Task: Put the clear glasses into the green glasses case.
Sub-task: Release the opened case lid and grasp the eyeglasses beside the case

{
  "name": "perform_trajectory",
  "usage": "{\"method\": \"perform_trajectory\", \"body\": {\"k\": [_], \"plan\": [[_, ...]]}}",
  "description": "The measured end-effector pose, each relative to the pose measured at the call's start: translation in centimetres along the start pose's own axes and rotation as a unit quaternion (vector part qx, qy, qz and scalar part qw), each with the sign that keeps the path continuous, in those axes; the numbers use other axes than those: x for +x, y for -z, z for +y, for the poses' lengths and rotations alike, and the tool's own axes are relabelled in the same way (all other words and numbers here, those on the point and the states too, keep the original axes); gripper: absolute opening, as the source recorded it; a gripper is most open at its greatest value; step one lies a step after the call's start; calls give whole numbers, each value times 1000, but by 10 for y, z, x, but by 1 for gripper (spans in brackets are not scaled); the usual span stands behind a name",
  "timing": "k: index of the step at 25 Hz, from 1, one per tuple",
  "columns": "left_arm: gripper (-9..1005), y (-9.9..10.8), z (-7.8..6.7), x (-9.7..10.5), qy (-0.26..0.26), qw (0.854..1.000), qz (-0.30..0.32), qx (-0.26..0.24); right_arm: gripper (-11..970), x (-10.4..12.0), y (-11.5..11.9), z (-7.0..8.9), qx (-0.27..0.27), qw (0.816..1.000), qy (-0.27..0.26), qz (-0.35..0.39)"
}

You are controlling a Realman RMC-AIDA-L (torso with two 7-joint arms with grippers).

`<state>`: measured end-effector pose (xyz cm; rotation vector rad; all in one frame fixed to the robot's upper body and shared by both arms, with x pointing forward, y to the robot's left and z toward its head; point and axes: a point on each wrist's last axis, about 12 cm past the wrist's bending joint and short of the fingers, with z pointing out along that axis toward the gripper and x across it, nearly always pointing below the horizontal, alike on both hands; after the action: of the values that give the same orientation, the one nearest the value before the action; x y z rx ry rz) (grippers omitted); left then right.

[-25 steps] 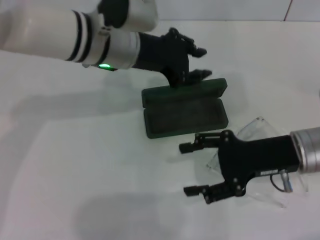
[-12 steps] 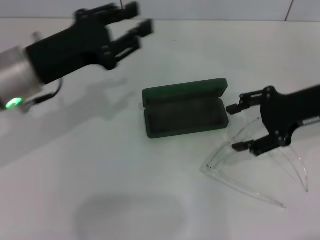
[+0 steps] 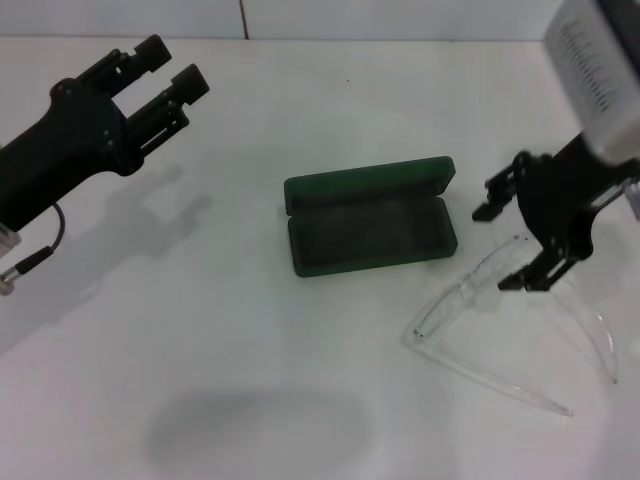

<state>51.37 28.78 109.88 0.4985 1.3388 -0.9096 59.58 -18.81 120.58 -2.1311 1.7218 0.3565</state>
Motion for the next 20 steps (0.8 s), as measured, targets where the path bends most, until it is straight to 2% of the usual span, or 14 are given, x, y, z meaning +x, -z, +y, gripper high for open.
{"method": "perform_trajectory", "body": {"k": [5,11,20], "plan": [[700,0,-1,2,3,1000,1,3,794,-17,-24,-1,-38,997,27,65],[744,-1,-4,6,11,1000,8,7,793,-32,-49,0,-40,991,65,107],[740,-5,-7,10,19,999,21,20,794,-43,-72,-1,-23,987,97,127]]}}
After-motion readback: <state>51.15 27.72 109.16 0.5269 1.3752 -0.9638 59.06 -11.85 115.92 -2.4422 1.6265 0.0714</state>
